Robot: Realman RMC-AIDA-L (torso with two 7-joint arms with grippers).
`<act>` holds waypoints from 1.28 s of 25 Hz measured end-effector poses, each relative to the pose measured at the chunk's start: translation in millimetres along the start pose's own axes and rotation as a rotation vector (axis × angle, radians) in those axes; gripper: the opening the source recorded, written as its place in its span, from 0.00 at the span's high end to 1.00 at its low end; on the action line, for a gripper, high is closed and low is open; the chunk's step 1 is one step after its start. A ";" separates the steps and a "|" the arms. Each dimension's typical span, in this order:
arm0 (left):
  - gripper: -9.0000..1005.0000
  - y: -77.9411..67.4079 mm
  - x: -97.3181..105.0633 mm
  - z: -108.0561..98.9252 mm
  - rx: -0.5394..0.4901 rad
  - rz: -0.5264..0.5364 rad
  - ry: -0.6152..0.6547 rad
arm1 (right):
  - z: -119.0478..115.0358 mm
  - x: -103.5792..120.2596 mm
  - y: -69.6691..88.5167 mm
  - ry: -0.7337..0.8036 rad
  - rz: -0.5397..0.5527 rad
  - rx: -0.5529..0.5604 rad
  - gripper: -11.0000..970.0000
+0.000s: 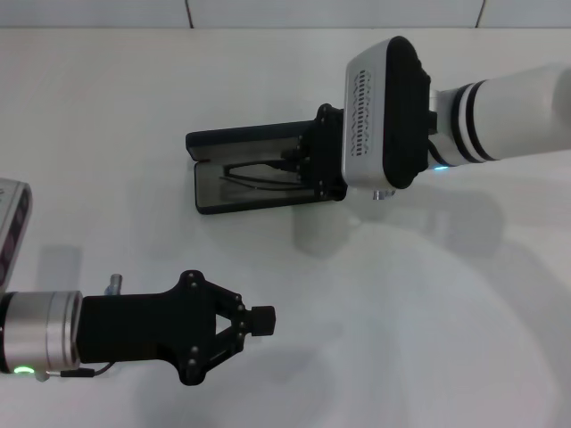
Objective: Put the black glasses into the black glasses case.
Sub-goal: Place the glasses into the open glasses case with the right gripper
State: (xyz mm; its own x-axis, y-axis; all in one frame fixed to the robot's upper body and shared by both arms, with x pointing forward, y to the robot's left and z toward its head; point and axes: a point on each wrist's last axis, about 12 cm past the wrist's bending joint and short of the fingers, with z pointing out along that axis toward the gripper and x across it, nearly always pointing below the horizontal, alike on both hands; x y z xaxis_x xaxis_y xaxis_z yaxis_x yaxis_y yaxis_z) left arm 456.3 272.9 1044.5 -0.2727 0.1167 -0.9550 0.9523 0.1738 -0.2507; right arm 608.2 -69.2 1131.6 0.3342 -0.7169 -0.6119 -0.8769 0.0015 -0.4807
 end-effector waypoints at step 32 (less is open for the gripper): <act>0.95 6.5 1.0 -2.1 -0.058 0.012 0.011 | 14.9 -2.5 7.0 0.017 -0.053 0.080 0.93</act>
State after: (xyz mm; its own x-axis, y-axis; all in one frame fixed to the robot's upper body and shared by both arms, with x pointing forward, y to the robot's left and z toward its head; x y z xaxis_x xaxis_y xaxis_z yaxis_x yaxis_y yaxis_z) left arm 462.0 276.2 1042.2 -0.2628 0.1298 -0.9561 0.9462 0.2286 -0.2290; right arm 606.4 -57.0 1120.5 0.3728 -0.7290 -0.5741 -0.8277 0.0184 -0.5608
